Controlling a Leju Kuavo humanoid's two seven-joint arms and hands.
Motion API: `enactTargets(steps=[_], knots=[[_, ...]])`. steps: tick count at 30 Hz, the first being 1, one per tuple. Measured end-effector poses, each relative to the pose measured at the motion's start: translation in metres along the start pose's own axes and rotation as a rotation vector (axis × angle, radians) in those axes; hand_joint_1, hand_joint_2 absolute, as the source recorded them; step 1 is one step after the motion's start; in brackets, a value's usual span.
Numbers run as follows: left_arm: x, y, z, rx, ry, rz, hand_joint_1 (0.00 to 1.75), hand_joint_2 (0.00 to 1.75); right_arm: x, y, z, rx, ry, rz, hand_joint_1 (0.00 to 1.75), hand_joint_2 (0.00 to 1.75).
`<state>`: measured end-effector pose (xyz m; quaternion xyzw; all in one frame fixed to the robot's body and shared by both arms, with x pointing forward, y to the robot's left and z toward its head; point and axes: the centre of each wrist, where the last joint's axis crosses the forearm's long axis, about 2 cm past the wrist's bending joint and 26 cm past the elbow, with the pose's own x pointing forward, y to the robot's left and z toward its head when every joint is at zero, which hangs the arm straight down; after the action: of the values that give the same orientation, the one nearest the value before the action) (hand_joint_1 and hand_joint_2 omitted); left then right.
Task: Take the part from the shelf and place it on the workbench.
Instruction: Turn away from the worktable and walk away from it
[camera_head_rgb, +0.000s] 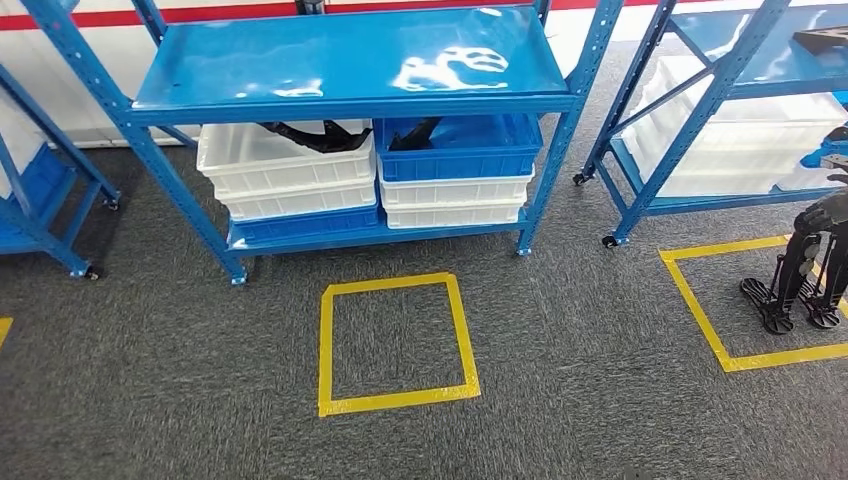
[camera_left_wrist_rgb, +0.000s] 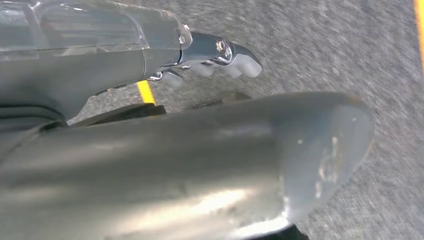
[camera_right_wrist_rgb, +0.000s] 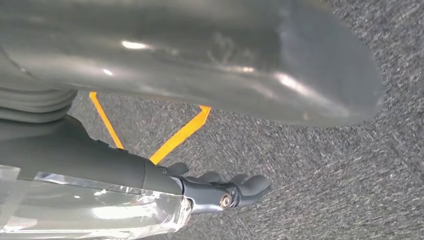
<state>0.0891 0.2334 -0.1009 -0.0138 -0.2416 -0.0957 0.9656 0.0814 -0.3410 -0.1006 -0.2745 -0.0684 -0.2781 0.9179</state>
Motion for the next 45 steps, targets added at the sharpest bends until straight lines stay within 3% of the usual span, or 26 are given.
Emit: enactTargets(steps=[3, 17, 21, 45], knots=[[0.001, 0.000, 0.000, 0.003, -0.002, -0.004, 0.00, 1.75, 0.001, 0.000, 0.000, 0.001, -0.001, -0.001, 0.00, 0.00], [0.002, -0.003, 0.000, 0.017, 0.025, -0.023, 0.00, 1.75, -0.003, 0.001, 0.001, -0.013, 0.038, 0.020, 0.00, 0.00], [0.002, -0.005, 0.000, 0.007, 0.045, -0.028, 0.00, 1.75, -0.003, 0.002, 0.001, 0.023, 0.044, 0.035, 0.00, 1.75], [-0.038, -0.008, 0.013, -0.084, 0.147, -0.088, 0.00, 1.75, -0.050, -0.003, 0.004, 0.326, -0.073, 0.372, 0.00, 1.75]])
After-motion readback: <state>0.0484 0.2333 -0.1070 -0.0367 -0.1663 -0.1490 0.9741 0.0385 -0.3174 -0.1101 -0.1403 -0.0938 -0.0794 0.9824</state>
